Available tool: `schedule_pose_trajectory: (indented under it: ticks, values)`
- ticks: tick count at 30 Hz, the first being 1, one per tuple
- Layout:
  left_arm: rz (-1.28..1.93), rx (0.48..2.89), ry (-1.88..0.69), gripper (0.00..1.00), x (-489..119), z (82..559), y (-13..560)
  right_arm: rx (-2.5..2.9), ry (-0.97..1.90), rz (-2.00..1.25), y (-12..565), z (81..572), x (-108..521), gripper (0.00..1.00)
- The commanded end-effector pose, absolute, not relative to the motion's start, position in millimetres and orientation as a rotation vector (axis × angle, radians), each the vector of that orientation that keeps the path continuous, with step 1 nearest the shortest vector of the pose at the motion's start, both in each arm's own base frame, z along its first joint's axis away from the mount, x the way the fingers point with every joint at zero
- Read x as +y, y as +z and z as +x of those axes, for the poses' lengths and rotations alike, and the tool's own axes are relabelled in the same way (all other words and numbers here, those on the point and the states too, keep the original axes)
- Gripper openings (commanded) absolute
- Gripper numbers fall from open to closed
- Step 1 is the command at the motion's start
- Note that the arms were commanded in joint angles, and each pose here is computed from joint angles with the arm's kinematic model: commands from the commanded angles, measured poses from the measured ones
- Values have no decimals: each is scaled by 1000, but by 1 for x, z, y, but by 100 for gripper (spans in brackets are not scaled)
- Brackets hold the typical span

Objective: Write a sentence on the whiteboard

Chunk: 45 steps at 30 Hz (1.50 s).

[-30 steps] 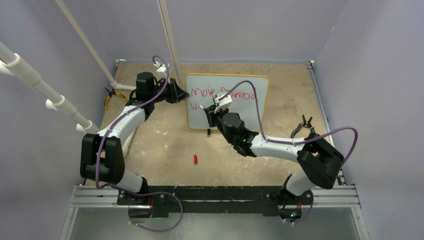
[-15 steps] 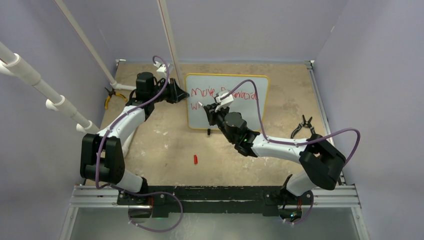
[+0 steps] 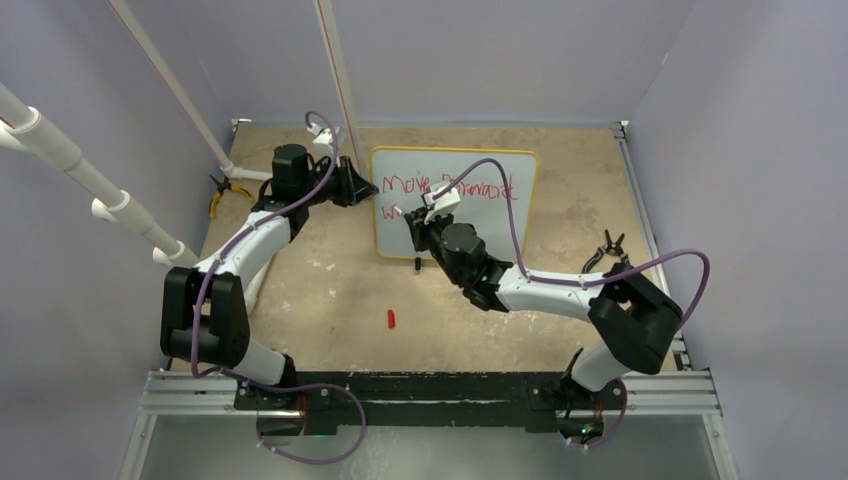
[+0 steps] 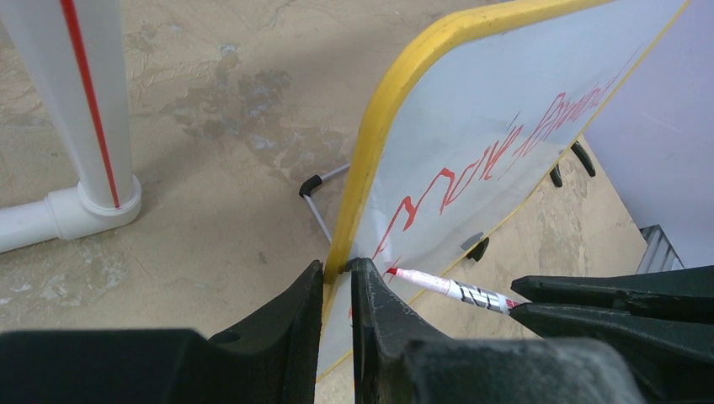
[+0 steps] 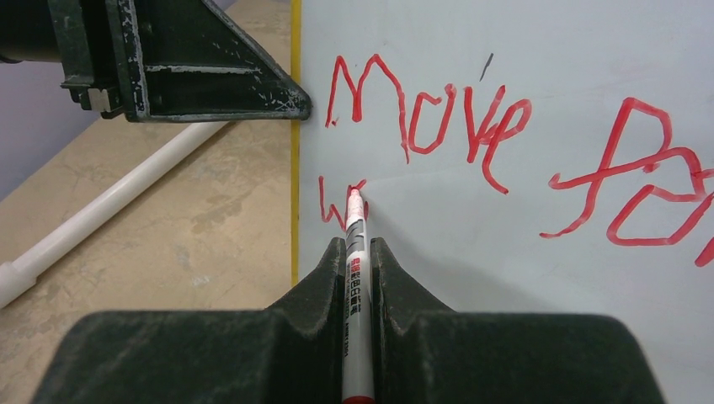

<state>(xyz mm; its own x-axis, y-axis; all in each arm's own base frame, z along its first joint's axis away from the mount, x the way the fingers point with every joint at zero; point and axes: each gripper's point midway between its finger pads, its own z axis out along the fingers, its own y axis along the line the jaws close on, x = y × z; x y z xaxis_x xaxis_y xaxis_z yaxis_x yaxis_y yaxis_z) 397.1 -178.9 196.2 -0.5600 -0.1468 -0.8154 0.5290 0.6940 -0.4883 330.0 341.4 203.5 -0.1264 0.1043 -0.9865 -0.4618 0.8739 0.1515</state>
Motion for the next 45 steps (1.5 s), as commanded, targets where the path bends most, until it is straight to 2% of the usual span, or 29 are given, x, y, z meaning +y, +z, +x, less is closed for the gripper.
schedule_pose_trajectory:
  ticks: [1, 7, 26, 45]
  values:
    - [335, 1954, -954, 15, -189, 394, 200, 1567, 482, -207, 232, 338, 332, 0]
    - [338, 1949, -952, 15, -189, 394, 202, 1529, 529, -232, 243, 325, 326, 0]
    - [338, 1951, -951, 15, -189, 394, 201, 1636, 479, -231, 209, 330, 328, 0]
    - [341, 1948, -953, 15, -189, 393, 203, 1673, 421, -154, 202, 328, 306, 0]
